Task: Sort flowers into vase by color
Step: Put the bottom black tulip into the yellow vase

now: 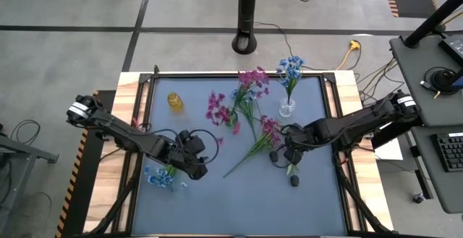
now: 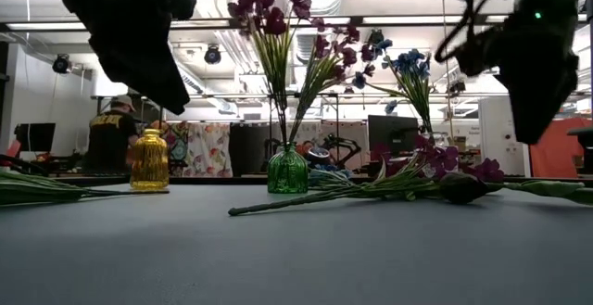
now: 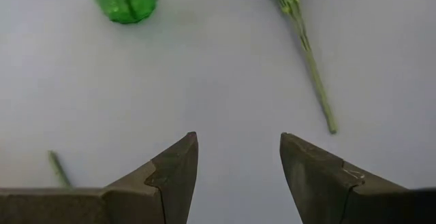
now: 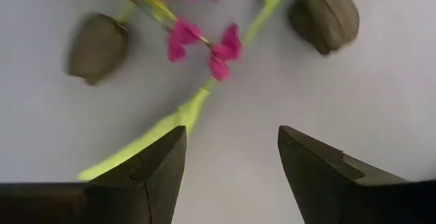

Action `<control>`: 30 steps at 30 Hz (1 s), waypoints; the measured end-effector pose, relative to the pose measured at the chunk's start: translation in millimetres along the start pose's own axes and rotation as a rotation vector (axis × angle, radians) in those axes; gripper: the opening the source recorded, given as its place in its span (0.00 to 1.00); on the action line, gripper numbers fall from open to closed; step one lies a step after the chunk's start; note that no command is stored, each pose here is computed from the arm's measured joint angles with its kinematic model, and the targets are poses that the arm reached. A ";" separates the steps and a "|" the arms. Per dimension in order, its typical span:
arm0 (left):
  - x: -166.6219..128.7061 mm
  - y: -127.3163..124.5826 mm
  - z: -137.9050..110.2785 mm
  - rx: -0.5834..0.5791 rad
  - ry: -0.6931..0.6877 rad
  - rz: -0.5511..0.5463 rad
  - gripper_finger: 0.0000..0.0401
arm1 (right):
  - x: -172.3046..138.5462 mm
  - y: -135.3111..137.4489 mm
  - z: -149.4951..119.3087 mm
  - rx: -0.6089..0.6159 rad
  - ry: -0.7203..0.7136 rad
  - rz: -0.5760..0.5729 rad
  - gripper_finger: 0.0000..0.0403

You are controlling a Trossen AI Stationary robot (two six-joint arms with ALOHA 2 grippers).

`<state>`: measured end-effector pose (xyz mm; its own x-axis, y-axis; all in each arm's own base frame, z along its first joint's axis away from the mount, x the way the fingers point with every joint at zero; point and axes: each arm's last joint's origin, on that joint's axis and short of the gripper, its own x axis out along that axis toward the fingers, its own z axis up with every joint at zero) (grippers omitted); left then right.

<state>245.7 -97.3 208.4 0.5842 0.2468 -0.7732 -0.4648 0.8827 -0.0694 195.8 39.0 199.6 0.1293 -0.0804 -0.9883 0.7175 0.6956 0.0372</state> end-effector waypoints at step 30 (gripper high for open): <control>-62.9 -50.7 -22.1 0.229 -0.095 -0.052 0.48 | 66.0 29.7 -43.9 0.123 -0.093 -0.005 0.50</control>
<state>217.8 -166.5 246.7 0.6682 0.2253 -0.7091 -0.2757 0.9602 0.0454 195.6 85.7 129.0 0.1842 -0.1538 -0.9708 0.7959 0.6029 0.0555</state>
